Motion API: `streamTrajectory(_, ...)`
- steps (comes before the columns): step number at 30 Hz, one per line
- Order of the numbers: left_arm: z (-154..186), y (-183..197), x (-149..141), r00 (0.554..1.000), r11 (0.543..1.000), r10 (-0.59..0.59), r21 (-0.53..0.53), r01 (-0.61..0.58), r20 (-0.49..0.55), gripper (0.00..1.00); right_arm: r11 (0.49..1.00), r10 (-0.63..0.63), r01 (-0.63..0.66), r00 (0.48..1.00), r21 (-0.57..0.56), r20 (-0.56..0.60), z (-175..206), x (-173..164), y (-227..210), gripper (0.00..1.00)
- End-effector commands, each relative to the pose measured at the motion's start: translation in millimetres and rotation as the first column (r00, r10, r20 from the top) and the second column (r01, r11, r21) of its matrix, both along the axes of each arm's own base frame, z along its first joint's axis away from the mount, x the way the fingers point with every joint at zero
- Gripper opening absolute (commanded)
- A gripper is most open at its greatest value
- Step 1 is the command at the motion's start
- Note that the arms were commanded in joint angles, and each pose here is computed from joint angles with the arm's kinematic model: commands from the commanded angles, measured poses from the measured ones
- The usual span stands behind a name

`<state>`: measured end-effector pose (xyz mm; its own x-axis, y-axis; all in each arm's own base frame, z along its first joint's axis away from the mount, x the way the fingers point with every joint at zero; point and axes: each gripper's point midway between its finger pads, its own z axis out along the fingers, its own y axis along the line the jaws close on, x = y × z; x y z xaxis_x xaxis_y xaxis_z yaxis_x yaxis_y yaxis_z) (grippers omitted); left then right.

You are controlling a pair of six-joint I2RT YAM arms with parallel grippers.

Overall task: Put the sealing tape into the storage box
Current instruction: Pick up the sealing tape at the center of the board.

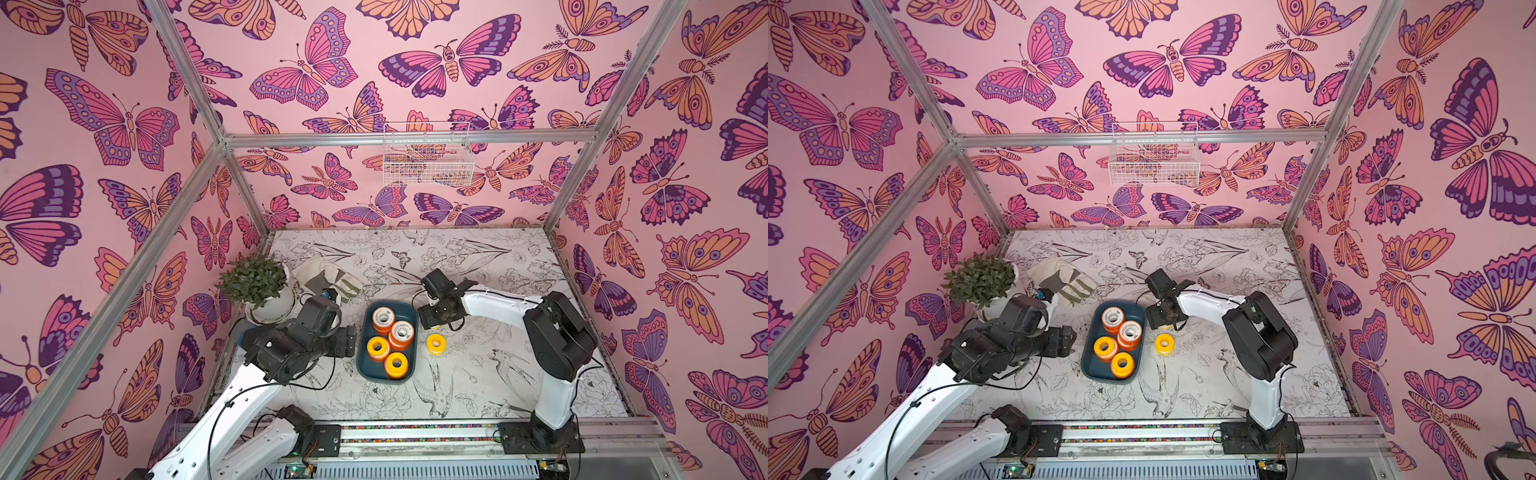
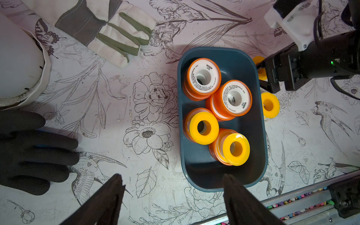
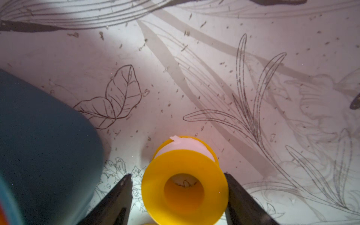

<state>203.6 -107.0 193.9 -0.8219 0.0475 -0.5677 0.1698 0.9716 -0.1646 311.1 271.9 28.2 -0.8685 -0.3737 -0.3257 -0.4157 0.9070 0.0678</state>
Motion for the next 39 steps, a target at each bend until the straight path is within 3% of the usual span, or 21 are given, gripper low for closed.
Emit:
streamTrajectory(1, -7, 1, -1, 1.000, 1.000, -0.010, 0.014, 0.011, -0.016, 0.84, 0.999, 0.006, -0.006, 1.000, -0.036, 0.008, -1, 3, -1, 0.74)
streamTrajectory(26, -8, 1, 0, 1.000, 1.000, -0.008, 0.011, 0.009, -0.021, 0.84, 0.999, -0.012, 0.014, 0.999, -0.053, 0.041, 8, 5, -8, 0.57)
streamTrajectory(39, -7, 2, 0, 1.000, 1.000, -0.006, 0.008, 0.006, -0.016, 0.84, 0.998, -0.021, 0.027, 0.992, -0.049, 0.125, 48, 6, -19, 0.53)
